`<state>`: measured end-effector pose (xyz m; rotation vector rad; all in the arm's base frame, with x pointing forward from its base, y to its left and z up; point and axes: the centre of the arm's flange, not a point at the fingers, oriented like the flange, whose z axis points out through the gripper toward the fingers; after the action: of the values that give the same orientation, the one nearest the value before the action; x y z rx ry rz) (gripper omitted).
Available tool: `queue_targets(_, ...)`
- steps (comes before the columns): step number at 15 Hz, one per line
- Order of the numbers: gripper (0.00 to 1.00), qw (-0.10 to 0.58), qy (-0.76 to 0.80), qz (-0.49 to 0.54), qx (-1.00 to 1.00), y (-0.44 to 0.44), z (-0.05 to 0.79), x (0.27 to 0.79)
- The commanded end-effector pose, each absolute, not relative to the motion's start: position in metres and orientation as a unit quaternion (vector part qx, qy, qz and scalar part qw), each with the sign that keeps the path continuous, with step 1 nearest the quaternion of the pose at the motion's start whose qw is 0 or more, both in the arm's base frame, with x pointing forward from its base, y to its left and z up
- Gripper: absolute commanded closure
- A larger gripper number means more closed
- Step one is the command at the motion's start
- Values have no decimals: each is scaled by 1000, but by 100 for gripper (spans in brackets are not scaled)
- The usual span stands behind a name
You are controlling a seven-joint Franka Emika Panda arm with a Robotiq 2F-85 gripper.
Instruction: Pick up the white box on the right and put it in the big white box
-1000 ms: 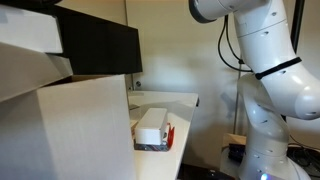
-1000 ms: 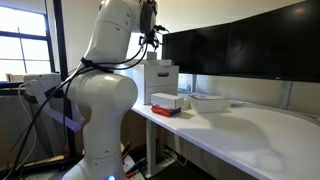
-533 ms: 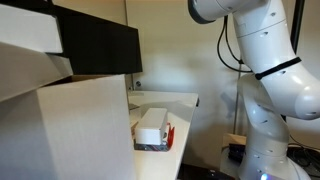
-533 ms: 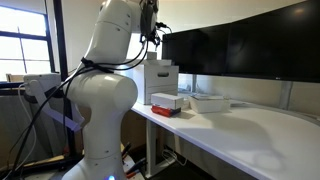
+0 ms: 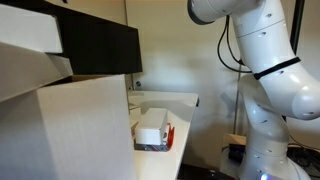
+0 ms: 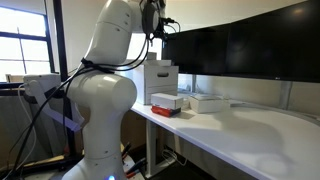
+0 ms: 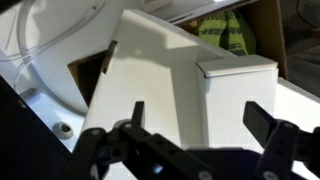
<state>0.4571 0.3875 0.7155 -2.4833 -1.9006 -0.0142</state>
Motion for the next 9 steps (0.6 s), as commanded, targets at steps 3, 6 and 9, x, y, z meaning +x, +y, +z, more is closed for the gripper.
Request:
queue_targets(3, 0, -17, -522, -19, -853, 304, 720, 490)
queue_targets(6, 0, -28, -475, -30, -879, 259, 719, 500)
queue_targets(9, 0, -42, -431, -46, -900, 219, 715, 499)
